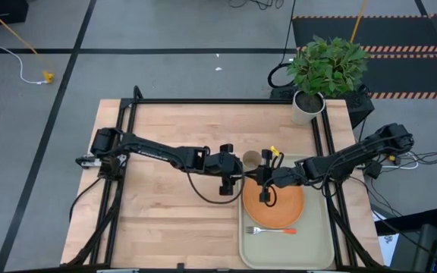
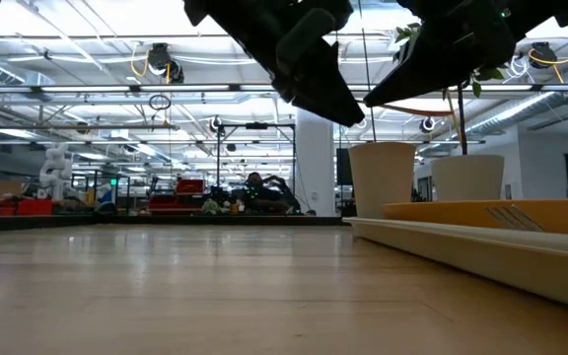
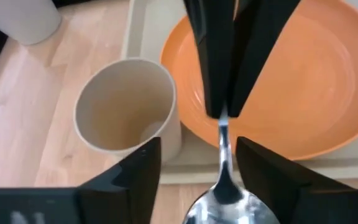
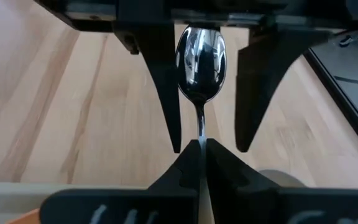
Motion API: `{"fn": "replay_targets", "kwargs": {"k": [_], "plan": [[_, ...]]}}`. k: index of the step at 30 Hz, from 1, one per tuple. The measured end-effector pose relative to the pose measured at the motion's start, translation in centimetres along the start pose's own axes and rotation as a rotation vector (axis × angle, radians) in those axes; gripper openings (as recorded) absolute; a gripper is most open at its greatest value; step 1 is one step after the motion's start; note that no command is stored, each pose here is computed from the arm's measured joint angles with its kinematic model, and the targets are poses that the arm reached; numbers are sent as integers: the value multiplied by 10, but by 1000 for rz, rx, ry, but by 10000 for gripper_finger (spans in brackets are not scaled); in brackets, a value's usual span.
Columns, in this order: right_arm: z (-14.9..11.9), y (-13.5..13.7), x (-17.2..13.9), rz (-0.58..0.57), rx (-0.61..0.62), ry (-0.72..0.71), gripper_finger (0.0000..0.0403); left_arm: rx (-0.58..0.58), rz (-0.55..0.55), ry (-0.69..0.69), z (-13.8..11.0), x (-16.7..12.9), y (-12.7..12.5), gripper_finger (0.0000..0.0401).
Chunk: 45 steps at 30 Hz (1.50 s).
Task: Pick and place plate/cup/fork/spoon on tray
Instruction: Put the white orange spoon on the left side of the white orange fork
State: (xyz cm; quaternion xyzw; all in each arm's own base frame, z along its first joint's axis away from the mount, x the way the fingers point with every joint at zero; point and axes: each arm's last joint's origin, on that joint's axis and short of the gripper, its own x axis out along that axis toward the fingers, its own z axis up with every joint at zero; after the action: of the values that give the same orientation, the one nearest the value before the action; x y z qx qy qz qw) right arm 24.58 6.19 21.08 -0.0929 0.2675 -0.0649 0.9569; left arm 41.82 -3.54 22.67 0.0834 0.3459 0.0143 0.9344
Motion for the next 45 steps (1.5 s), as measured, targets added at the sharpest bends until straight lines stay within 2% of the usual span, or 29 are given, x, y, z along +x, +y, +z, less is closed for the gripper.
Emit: {"fn": "replay_targets", "kwargs": {"k": [5,6,13,22,29,36,40,45], "plan": [[0,0,0,-3,0,0,0,18,-4,-11,1,0,-1,132],[0,0,0,-4,-1,0,0,24,-4,-12,1,0,-1,129],[0,-3,1,-6,5,2,3,37,2,-19,2,0,0,129],[8,-5,-10,10,33,-54,48,25,-13,-67,9,-9,-13,129],[18,0,-35,58,45,-154,72,6,-54,-78,11,-12,-28,129],[31,8,-81,110,91,-318,92,-31,-113,-94,12,-19,-58,129],[32,16,-100,136,94,-368,96,-70,-161,-152,17,-27,-86,129],[31,25,-115,179,68,-404,94,-85,-165,-242,20,-42,-127,129]]}}
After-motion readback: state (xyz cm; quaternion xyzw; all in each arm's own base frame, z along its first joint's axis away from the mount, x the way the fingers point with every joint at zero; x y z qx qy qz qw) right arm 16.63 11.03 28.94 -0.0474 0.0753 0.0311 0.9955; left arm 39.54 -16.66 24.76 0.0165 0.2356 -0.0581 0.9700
